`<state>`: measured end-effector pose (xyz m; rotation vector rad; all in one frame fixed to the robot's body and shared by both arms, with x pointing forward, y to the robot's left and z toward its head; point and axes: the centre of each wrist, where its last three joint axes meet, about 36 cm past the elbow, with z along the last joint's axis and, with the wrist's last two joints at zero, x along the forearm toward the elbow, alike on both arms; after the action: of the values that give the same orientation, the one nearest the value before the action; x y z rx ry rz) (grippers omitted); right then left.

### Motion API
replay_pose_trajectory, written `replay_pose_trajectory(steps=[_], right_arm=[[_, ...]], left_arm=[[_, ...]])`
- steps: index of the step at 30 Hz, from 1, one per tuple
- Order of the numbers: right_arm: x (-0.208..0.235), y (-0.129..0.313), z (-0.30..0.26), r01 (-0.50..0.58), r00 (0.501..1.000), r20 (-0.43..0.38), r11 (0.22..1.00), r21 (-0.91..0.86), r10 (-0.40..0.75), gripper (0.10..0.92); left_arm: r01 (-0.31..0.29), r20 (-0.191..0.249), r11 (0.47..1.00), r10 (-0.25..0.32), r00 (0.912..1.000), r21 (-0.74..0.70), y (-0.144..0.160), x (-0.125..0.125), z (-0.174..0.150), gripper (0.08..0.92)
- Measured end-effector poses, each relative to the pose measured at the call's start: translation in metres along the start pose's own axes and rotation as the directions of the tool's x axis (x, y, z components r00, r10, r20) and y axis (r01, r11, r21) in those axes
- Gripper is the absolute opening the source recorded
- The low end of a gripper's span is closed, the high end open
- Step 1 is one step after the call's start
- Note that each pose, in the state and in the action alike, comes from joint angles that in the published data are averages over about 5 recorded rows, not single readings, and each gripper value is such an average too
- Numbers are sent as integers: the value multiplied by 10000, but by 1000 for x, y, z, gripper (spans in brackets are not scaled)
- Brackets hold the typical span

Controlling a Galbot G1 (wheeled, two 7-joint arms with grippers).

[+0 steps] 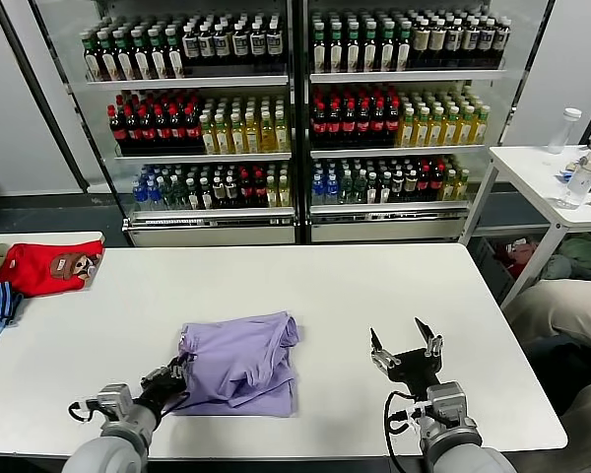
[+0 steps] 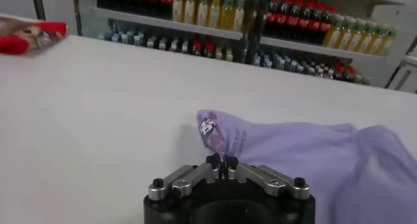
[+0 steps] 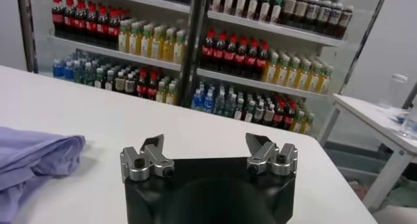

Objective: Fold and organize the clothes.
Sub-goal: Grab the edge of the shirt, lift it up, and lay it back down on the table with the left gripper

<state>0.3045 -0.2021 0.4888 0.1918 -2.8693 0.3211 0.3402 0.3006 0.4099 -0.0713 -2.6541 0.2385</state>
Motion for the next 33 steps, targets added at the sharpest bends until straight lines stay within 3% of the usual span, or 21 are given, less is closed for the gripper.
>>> replay_pose_trajectory(steps=[7, 14, 19, 22, 25, 29, 33], right_arm=[[-2, 0, 1, 53, 10000, 11, 10000, 26, -53, 823], [-4, -1, 2, 54, 10000, 74, 10000, -5, -54, 823], [-4, 0, 3, 65, 10000, 60, 10000, -50, -64, 823], [-3, -1, 4, 35, 10000, 34, 10000, -19, -35, 823], [-1, -2, 4, 0, 10000, 9, 10000, 5, 0, 823], [0, -1, 6, -25, 10000, -28, 10000, -3, 25, 823], [-1, -1, 6, -40, 10000, -34, 10000, -10, 40, 823]], left_arm=[[689, 991, 9966, -642, 9930, -442, 40, 31, -47, 106], [2070, 1632, 9612, -1780, 9704, -1822, 105, 69, -94, 106], [2432, 2023, 9342, -1934, 9600, -2610, 115, 85, -119, 106], [2177, 2187, 9353, -1589, 9628, -2788, 98, 86, -121, 106], [1584, 2155, 9489, -1001, 9713, -2730, 69, 80, -110, 106], [357, 1748, 9698, 72, 9846, -2413, 19, 62, -81, 106], [-910, 1359, 9784, 1173, 9838, -1854, -37, 44, -54, 106]])
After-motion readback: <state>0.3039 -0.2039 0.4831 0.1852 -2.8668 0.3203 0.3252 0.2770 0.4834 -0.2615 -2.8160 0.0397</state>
